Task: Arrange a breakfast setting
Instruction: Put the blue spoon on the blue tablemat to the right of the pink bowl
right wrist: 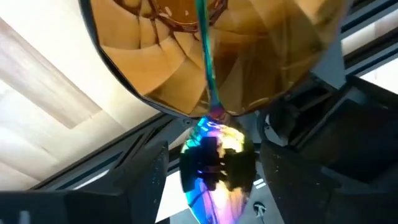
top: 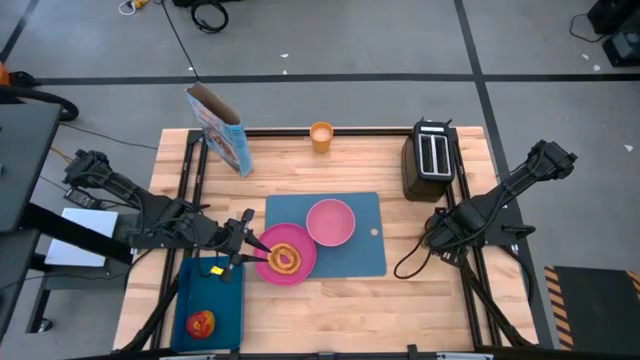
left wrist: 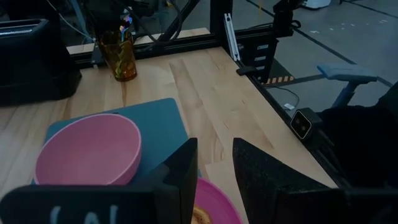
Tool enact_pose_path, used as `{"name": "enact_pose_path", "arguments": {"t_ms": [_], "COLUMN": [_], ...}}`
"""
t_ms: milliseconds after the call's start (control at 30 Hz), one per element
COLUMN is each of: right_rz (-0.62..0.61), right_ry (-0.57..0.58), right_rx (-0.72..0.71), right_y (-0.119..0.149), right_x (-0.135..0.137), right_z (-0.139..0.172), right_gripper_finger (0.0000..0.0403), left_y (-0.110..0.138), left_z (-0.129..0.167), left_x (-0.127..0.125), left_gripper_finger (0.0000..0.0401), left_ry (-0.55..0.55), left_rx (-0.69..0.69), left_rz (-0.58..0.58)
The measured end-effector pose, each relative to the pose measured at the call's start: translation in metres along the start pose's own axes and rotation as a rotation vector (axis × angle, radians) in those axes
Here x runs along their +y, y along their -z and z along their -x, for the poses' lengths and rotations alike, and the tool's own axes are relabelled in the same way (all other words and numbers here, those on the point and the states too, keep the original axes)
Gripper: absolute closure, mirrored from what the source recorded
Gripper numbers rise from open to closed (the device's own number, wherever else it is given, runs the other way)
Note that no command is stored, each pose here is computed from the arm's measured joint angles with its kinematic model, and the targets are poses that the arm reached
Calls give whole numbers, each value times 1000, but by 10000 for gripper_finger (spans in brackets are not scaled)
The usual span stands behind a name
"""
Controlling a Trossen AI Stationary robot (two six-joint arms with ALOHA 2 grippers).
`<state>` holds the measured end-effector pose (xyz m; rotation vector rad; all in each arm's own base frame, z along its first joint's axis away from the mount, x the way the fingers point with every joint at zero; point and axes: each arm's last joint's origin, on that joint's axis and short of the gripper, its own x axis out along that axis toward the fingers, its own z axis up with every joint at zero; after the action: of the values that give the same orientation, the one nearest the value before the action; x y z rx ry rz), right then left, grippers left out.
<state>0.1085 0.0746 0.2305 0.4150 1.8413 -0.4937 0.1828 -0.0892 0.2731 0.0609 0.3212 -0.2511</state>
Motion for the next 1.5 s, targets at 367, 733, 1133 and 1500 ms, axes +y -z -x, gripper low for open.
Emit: {"name": "enact_pose_path", "arguments": {"t_ms": [367, 733, 1133, 1500], "right_rz": [-28, -27, -64, -60], "right_ry": [1, -37, -11, -103], "right_rx": [42, 14, 63, -18], "right_y": [-3, -3, 0, 4], "right_x": [-2, 1, -3, 2], "right_z": [-11, 1, 4, 38], "right_gripper_finger": [171, 233, 237, 237], "left_y": [0, 0, 0, 0], "left_z": [0, 0, 1, 1], "left_x": [0, 0, -3, -5], "left_gripper_finger": [291, 291, 291, 291], "left_ry": [0, 0, 16, 22], "left_rx": [0, -1, -1, -1], "left_rz": [0, 4, 6, 2]}}
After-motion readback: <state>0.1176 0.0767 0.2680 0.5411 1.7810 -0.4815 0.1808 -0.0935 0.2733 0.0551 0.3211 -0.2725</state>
